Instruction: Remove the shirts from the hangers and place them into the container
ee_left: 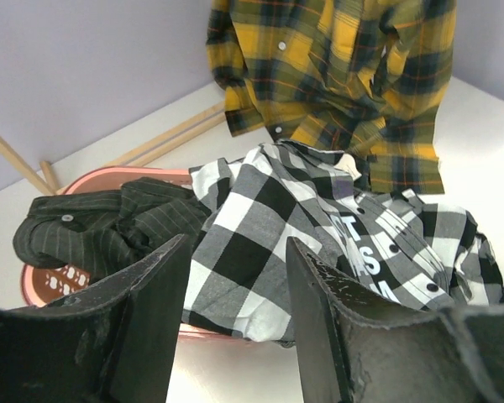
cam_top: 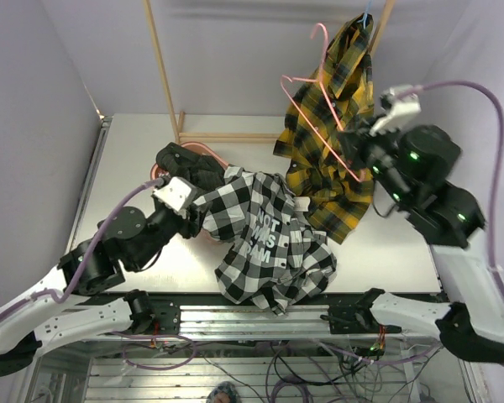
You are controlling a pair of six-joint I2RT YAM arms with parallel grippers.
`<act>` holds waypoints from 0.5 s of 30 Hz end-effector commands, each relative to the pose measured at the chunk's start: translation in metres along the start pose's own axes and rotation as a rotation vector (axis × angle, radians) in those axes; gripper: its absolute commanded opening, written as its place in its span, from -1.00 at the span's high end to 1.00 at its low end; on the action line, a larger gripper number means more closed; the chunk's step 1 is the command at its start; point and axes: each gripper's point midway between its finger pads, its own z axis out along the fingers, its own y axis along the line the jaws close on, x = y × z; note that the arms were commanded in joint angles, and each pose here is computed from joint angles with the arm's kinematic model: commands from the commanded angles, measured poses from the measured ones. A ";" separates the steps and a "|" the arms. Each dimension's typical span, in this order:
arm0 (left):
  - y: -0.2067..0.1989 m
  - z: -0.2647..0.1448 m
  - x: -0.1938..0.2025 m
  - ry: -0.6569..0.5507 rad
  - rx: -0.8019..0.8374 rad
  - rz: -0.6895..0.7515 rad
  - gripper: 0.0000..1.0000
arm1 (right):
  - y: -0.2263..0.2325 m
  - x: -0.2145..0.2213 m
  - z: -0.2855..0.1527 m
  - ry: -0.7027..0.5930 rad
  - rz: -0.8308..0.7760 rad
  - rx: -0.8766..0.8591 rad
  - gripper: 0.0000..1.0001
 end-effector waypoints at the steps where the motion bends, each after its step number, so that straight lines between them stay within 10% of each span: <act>1: 0.019 -0.009 -0.012 -0.086 -0.091 -0.048 -0.20 | 0.019 -0.044 0.058 -0.158 -0.026 -0.003 1.00; 15: 0.019 -0.003 0.013 -0.033 -0.118 -0.036 -0.18 | 0.077 -0.077 0.192 -0.210 0.031 -0.309 1.00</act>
